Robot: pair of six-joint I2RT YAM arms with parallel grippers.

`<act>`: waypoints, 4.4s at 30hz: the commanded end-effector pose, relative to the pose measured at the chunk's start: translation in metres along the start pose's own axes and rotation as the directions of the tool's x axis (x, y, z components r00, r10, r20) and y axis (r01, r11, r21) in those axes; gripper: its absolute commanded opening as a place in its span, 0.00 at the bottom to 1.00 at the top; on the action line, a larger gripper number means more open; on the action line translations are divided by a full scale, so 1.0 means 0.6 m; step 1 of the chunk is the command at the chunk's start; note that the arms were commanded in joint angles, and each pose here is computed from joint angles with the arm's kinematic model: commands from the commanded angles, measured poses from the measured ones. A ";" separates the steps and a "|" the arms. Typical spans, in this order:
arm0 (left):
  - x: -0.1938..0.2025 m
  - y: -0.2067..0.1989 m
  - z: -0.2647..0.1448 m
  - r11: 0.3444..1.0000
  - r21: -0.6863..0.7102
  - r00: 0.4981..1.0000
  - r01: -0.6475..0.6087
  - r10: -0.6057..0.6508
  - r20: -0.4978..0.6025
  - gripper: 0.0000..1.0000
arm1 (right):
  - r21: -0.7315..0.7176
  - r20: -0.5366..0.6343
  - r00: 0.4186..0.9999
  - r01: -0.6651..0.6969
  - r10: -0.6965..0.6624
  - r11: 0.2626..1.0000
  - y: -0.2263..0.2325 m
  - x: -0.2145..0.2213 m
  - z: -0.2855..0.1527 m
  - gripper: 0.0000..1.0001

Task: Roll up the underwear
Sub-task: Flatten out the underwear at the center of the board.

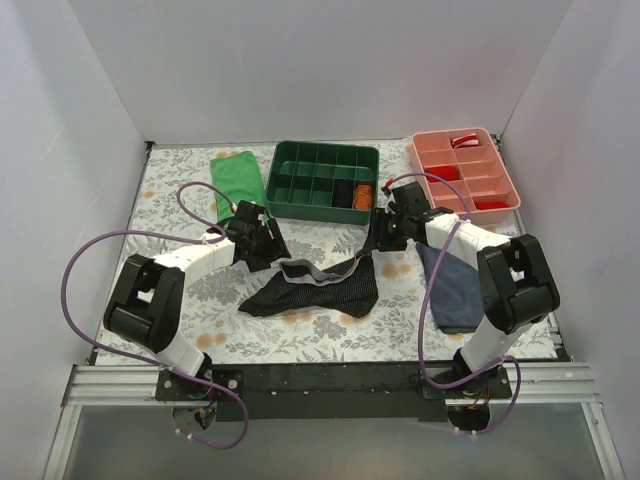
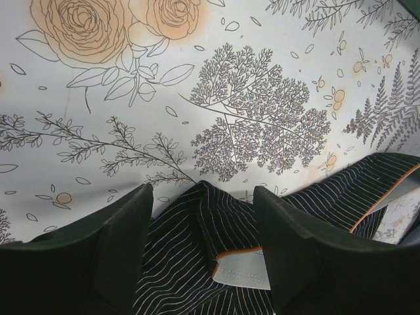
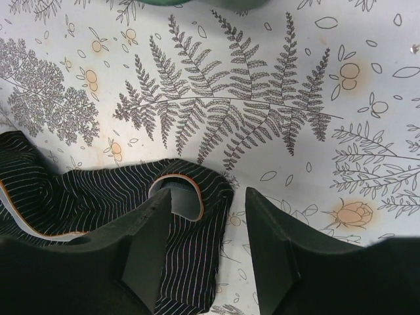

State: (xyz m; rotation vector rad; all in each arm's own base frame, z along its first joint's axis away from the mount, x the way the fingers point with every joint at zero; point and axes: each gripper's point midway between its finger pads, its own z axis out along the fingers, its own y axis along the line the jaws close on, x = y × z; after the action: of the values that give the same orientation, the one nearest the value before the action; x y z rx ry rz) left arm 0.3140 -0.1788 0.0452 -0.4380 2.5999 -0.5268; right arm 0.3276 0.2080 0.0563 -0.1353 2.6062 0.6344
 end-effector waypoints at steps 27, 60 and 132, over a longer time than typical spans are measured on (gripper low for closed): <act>-0.022 -0.060 -0.026 0.992 0.121 1.000 0.018 -0.016 -0.014 0.19 | -0.098 0.070 0.997 0.052 -0.045 0.994 0.037 -0.037 -0.018 0.01; -0.026 -0.031 -0.049 0.981 0.135 0.984 -0.141 0.124 0.126 0.39 | -0.108 0.072 0.996 0.060 -0.053 0.992 0.049 -0.050 -0.031 0.01; -0.065 -0.053 -0.086 0.980 0.122 0.972 -0.159 0.134 0.192 0.00 | -0.151 0.113 0.990 0.096 -0.080 0.984 0.069 -0.035 -0.089 0.01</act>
State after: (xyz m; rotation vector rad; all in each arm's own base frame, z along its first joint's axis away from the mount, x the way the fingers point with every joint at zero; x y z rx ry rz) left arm 0.3172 -0.1808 0.0559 -0.2220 2.4974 -0.5750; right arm 0.3233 0.2176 0.0923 -0.2063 2.5244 0.7386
